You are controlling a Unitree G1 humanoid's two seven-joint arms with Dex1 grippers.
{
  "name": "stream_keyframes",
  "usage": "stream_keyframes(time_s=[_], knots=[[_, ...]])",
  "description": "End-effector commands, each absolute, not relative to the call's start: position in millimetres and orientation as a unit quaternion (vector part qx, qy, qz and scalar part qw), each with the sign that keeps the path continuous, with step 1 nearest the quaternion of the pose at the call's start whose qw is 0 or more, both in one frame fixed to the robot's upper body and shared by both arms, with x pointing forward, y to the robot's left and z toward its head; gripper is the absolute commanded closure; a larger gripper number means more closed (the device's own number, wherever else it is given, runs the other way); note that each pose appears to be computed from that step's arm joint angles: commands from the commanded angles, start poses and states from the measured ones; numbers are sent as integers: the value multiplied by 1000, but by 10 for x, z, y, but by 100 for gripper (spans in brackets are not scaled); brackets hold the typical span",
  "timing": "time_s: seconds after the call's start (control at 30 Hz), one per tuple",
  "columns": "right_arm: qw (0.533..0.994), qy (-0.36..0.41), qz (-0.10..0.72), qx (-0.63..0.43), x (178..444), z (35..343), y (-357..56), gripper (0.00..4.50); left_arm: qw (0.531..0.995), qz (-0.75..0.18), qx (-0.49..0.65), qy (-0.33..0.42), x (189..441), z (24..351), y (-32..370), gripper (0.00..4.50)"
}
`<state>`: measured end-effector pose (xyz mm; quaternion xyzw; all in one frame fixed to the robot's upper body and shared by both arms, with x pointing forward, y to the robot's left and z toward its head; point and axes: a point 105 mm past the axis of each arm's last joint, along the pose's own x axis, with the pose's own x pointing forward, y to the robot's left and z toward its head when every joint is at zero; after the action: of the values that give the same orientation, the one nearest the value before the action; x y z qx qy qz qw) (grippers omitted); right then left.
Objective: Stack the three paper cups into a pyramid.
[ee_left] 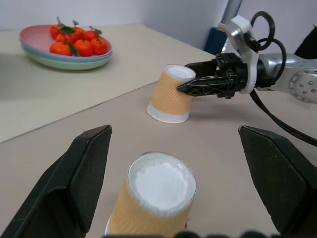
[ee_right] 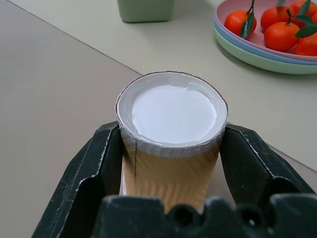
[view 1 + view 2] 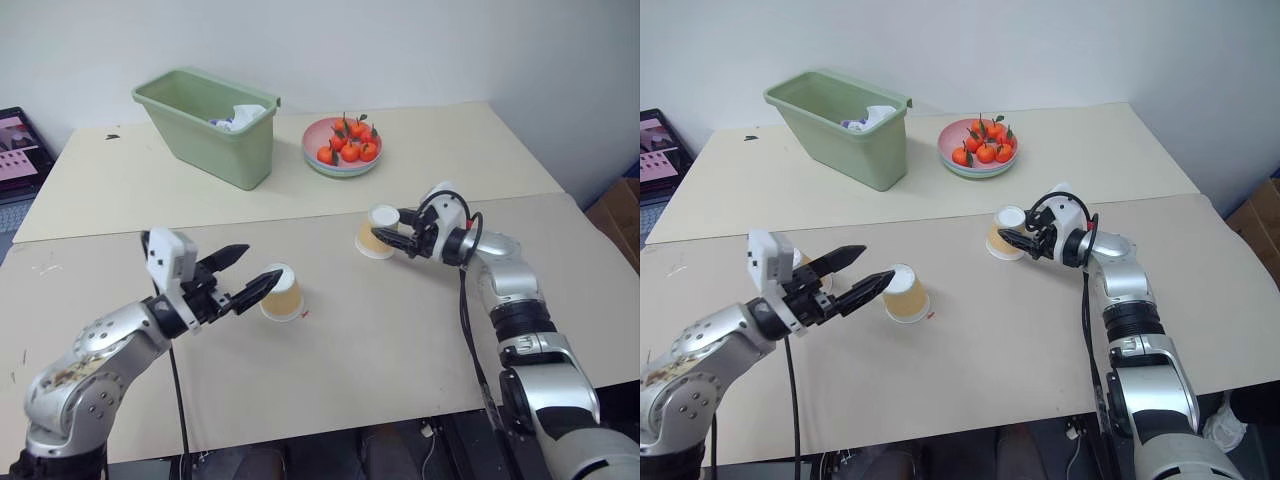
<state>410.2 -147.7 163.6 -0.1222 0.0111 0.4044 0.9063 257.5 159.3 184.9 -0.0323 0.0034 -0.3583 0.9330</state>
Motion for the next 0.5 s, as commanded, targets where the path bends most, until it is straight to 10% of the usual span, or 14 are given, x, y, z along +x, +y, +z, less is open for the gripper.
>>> stream_keyframes(time_s=[0.03, 0.17, 0.5], knots=[[871, 11, 472, -132, 3837, 1667, -1442, 186, 938, -345, -20, -12, 2432, 1943, 1639, 14], [797, 42, 587, -136, 3313, 1506, -1214, 186, 947, -320, -21, -4, 2372, 1877, 1709, 14], [775, 6, 620, -119, 3287, 1611, -697, 186, 949, -314, -30, -9, 2384, 1872, 1676, 14]])
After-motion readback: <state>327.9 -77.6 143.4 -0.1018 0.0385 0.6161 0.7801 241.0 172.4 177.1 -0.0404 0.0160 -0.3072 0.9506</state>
